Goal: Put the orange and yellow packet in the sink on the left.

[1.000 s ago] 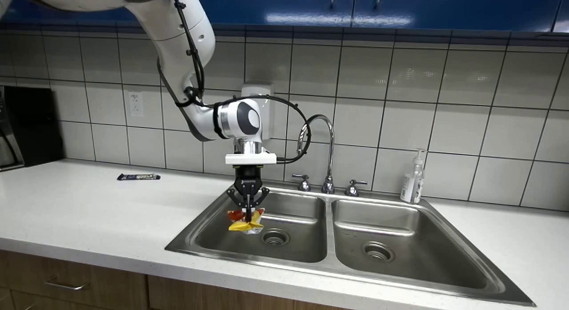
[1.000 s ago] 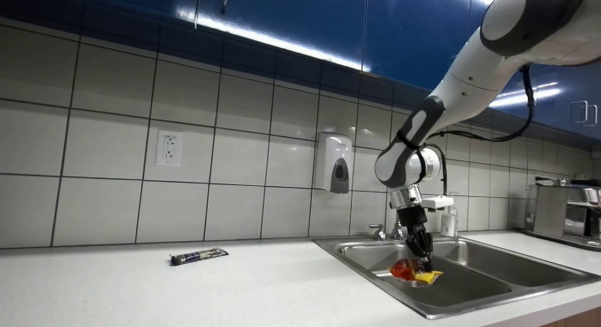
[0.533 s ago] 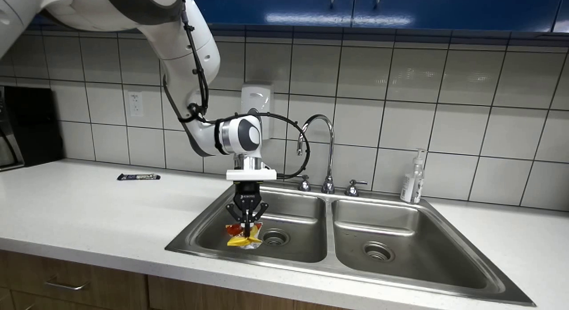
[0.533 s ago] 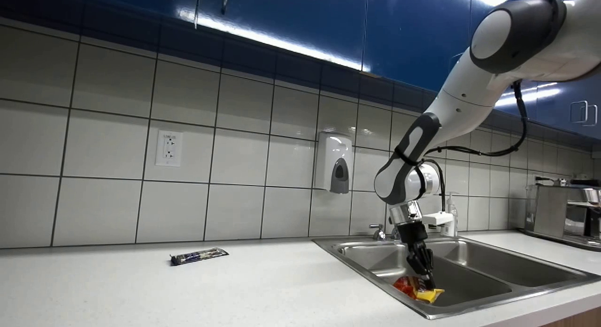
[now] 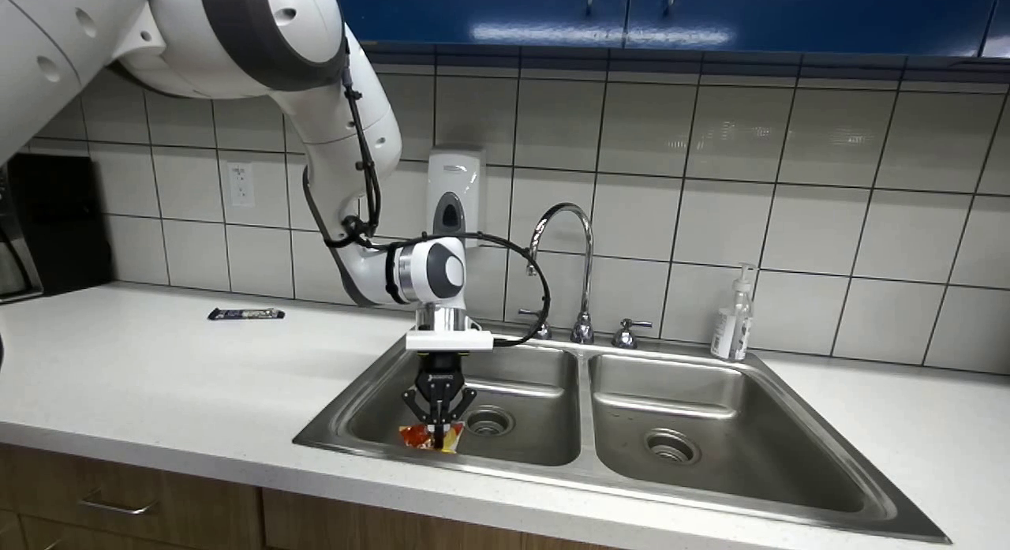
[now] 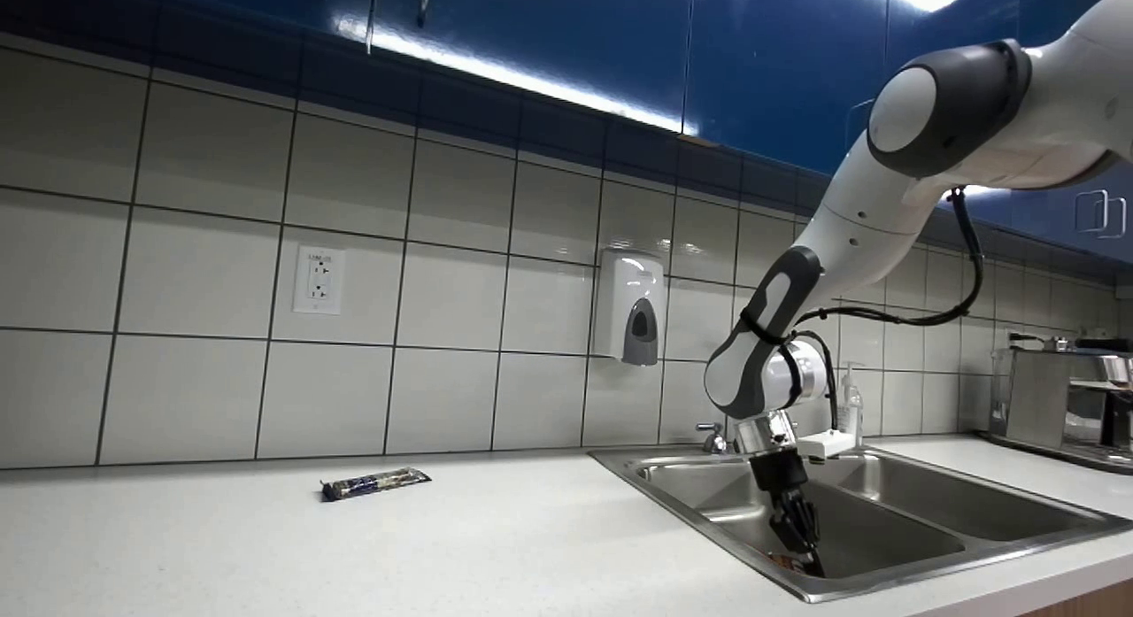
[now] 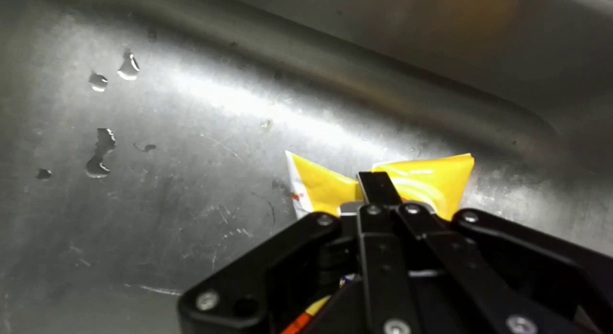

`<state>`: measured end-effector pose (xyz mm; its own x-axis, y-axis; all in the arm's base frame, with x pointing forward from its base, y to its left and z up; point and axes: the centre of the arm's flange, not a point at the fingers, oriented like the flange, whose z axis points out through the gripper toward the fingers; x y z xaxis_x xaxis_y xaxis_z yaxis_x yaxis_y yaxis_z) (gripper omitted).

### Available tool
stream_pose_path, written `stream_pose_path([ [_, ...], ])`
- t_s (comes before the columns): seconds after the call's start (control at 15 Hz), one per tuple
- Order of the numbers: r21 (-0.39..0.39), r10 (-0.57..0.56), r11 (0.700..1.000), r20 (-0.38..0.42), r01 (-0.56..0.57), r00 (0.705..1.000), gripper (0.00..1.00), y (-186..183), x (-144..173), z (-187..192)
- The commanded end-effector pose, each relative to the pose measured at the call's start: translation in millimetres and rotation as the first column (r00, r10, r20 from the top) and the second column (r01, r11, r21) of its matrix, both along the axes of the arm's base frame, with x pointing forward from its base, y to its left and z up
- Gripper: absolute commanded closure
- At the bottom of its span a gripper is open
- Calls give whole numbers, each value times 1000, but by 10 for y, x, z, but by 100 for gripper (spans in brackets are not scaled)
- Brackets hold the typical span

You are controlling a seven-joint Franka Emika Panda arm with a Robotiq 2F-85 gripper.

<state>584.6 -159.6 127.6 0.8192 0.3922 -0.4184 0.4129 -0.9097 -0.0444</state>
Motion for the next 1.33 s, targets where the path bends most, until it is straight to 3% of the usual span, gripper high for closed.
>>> stream_pose_path([
  [0.0, 24, 23, 999, -6, -22, 1000, 100, -64, 60, -154],
  [0.6, 26, 23, 999, -23, -22, 999, 98, -63, 63, -250],
  [0.67, 24, 25, 999, -20, -25, 999, 73, -68, 71, -235],
  [0.8, 23, 21, 1000, -16, -20, 1000, 68, -84, 84, -205],
  [1.27, 18, 8, 1000, 40, -9, 999, 16, -191, 213, 167],
])
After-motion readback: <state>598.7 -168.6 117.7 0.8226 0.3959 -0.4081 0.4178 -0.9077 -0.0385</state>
